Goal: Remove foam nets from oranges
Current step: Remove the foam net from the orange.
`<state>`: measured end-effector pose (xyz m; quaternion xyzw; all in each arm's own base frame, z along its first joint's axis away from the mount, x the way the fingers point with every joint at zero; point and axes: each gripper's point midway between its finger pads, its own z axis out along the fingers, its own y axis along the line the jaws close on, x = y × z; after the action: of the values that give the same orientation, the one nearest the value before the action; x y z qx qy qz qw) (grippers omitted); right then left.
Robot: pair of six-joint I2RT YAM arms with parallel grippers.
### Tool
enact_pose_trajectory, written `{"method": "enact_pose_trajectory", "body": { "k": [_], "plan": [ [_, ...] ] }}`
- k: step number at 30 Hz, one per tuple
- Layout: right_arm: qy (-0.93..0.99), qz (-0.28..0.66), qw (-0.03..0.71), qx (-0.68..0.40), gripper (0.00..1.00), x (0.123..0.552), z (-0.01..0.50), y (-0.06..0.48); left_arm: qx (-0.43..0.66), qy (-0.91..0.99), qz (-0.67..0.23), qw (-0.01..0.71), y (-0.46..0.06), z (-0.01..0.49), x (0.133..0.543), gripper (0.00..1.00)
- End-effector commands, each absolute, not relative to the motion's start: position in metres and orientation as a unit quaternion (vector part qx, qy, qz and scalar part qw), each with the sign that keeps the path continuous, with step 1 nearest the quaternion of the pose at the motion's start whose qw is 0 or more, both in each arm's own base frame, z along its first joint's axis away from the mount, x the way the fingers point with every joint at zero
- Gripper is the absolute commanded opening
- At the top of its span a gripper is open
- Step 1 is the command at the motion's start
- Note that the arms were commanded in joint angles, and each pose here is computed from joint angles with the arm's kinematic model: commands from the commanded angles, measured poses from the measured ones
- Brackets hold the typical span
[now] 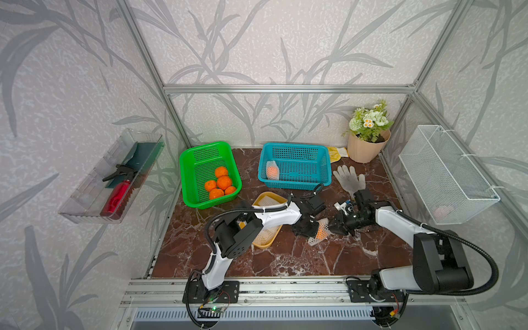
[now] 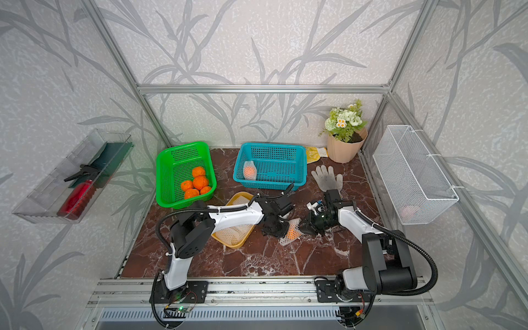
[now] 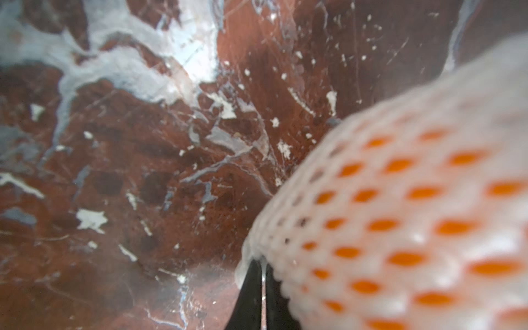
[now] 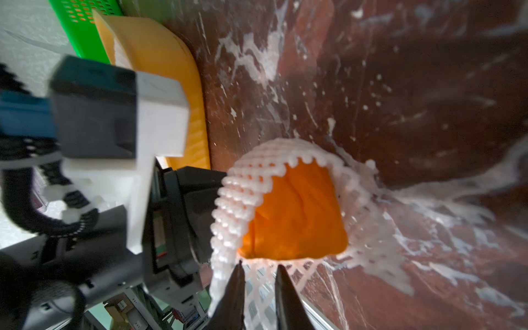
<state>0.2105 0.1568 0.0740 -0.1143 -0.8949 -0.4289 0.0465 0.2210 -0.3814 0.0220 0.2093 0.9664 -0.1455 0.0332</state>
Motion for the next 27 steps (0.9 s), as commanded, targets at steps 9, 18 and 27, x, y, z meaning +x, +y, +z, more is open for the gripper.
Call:
{"method": "enact_pose_trajectory", "body": {
  "k": [9, 18, 27],
  "plan": [
    [-0.901, -0.402, 0.060, -0.150, 0.56, 0.209, 0.057, 0.151, 0.214, 0.970, -0.108, 0.035, -0.367, 0.011, 0.229, 0.08],
    [-0.895, -0.414, 0.040, -0.160, 0.59, 0.230, 0.056, 0.155, 0.227, 0.966, -0.118, 0.033, -0.372, 0.014, 0.227, 0.08],
    [-0.921, -0.365, 0.059, -0.121, 0.59, 0.208, 0.078, 0.142, 0.229, 0.966, -0.115, 0.033, -0.369, 0.013, 0.228, 0.08]
  ]
}}
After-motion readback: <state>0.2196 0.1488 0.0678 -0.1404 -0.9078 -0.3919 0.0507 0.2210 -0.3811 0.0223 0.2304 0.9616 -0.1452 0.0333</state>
